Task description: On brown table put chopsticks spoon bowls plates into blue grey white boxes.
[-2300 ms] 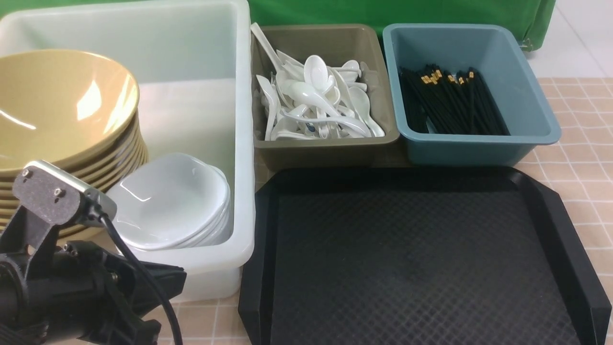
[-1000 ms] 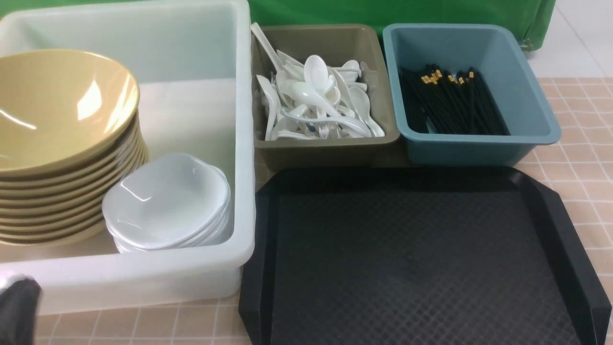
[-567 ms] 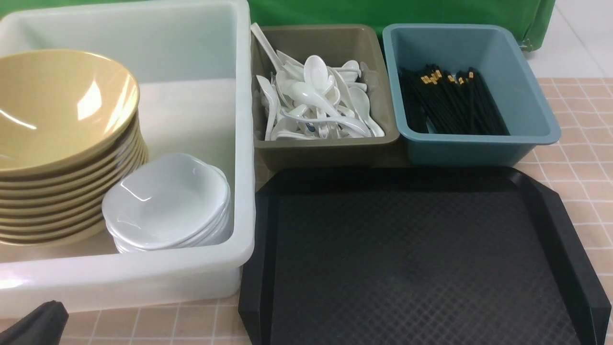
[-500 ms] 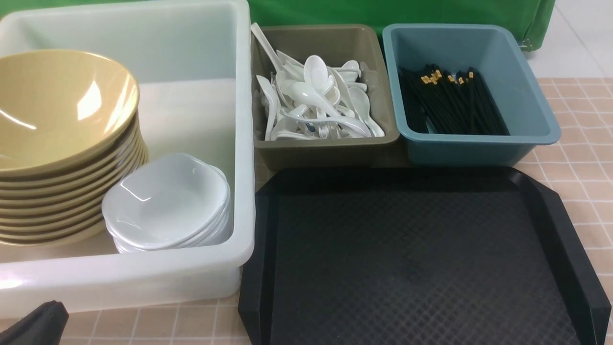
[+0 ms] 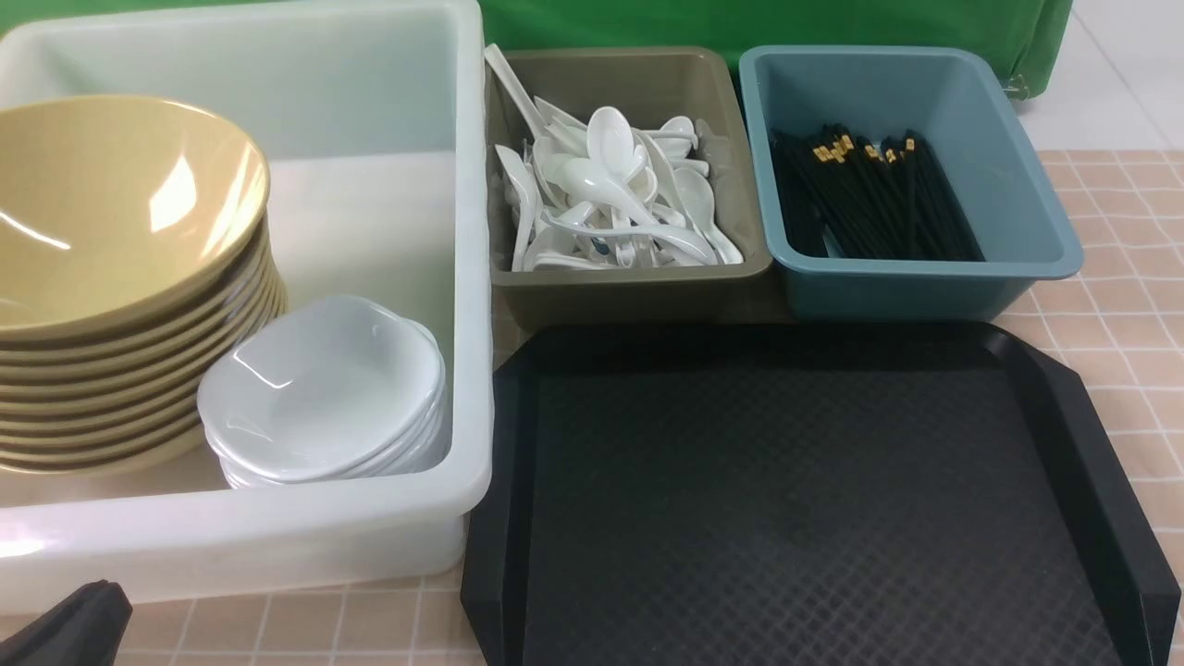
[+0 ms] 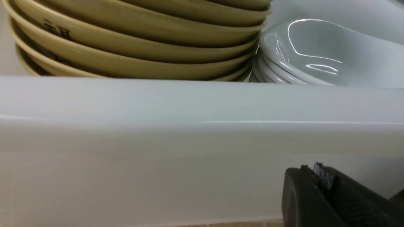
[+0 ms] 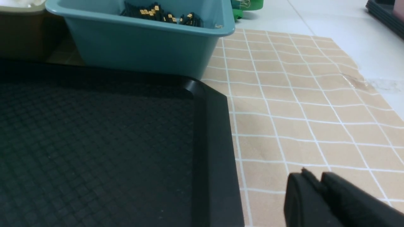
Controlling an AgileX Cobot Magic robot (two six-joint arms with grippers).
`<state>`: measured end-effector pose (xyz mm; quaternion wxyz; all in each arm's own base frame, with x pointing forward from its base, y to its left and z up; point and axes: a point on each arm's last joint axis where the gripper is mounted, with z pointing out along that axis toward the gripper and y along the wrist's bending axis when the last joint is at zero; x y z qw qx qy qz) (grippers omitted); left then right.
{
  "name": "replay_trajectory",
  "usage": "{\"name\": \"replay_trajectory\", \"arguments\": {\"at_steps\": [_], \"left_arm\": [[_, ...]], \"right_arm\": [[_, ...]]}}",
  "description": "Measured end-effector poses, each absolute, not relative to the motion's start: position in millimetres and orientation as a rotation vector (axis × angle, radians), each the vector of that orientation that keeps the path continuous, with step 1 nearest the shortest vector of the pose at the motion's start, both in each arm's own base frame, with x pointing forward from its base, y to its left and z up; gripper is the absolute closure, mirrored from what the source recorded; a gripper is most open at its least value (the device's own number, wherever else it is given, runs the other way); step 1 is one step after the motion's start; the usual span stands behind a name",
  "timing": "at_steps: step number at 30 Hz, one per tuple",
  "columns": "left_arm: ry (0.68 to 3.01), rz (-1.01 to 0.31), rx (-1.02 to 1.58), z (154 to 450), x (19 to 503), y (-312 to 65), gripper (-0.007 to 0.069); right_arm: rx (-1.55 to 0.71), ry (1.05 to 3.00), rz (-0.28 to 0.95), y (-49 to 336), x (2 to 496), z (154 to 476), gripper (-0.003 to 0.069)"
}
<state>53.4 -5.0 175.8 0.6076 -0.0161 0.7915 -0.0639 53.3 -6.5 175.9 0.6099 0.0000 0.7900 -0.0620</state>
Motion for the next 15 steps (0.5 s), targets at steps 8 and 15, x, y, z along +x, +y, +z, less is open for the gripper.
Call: {"name": "replay_trajectory", "arguments": {"at_steps": [8,15], "left_arm": [[1.829,-0.148,-0.037,175.8,53.4,-5.0,0.062],[1.829,-0.148,-0.037,175.8,53.4,-5.0,0.062]], "right_arm": [[0.0,1.824,-0.143,-6.5,53.3,175.9,0.0538],[0.0,1.824,-0.143,-6.5,53.3,175.9,0.053]]}}
